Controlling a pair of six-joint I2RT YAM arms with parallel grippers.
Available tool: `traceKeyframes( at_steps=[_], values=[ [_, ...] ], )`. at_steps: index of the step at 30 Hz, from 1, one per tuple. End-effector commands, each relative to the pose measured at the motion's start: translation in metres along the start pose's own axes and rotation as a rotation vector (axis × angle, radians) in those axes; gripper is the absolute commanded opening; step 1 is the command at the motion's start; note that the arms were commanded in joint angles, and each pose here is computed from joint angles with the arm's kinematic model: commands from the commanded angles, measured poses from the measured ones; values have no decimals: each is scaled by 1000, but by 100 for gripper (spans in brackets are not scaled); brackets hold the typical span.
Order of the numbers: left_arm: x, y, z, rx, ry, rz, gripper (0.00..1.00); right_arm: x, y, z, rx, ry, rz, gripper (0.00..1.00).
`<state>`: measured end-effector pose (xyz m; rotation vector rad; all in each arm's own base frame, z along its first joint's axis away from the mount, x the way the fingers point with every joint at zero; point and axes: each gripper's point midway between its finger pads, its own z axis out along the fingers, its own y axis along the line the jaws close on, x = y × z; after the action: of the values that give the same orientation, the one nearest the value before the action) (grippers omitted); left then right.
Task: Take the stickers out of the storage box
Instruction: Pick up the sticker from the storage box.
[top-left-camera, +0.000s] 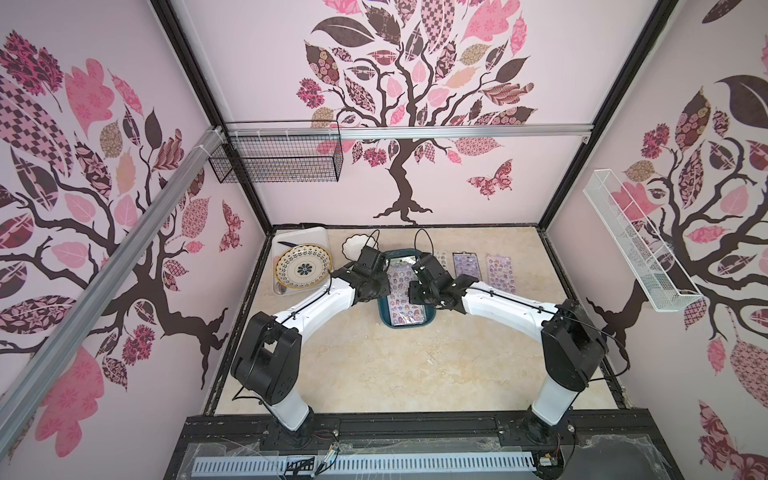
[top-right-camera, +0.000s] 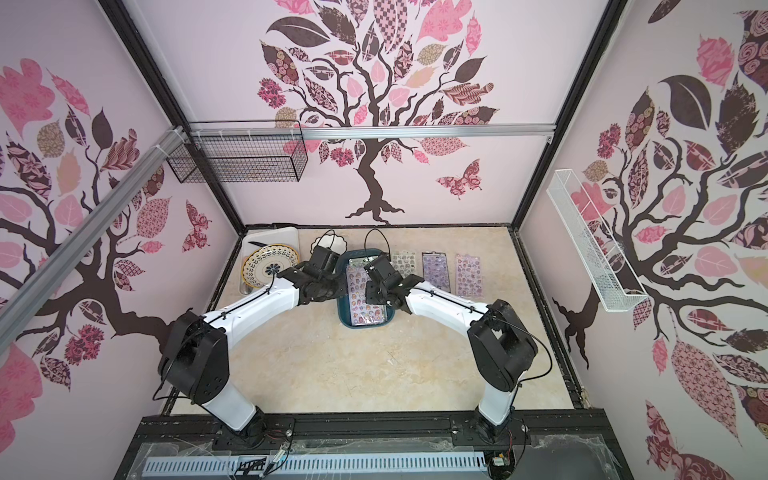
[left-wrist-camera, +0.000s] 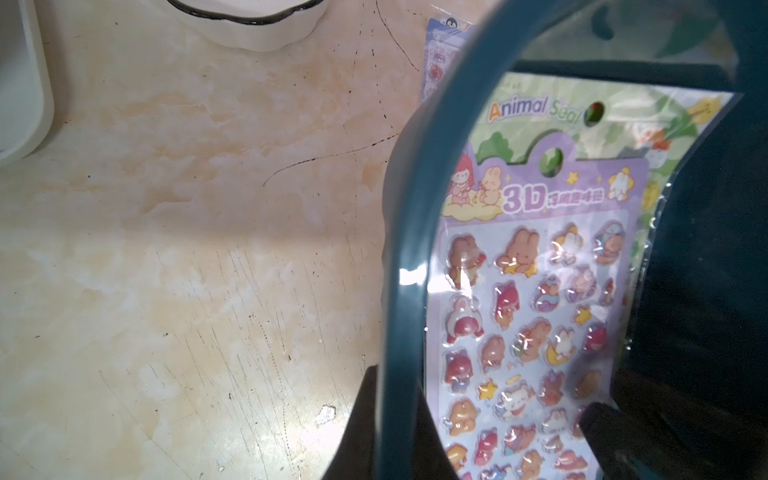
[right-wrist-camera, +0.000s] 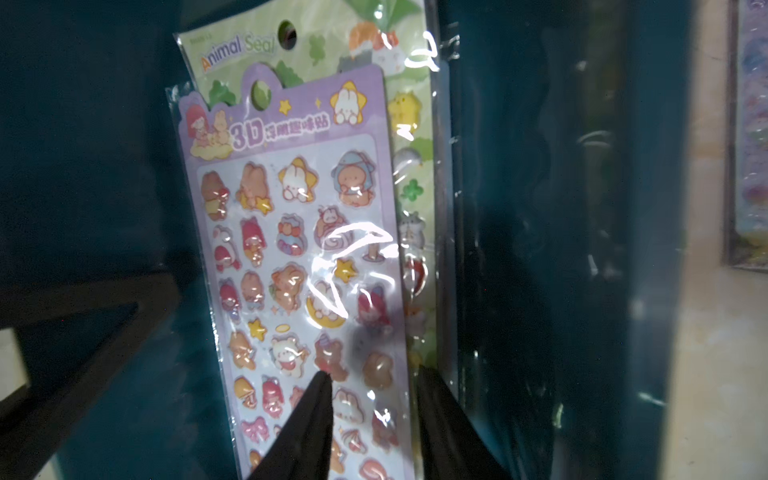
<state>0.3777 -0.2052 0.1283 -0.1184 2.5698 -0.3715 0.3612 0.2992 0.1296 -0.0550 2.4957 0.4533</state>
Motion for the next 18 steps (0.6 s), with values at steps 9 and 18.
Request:
traceKeyframes(
  at_steps=[9,18],
  values=[
    [-18,-15,-14,54,-55,2,0,-1,2,9,4,6,-33,37],
    [-18,-14,-14,49,-58,5,0,7,40,-13,-315,68,8,27]
  ],
)
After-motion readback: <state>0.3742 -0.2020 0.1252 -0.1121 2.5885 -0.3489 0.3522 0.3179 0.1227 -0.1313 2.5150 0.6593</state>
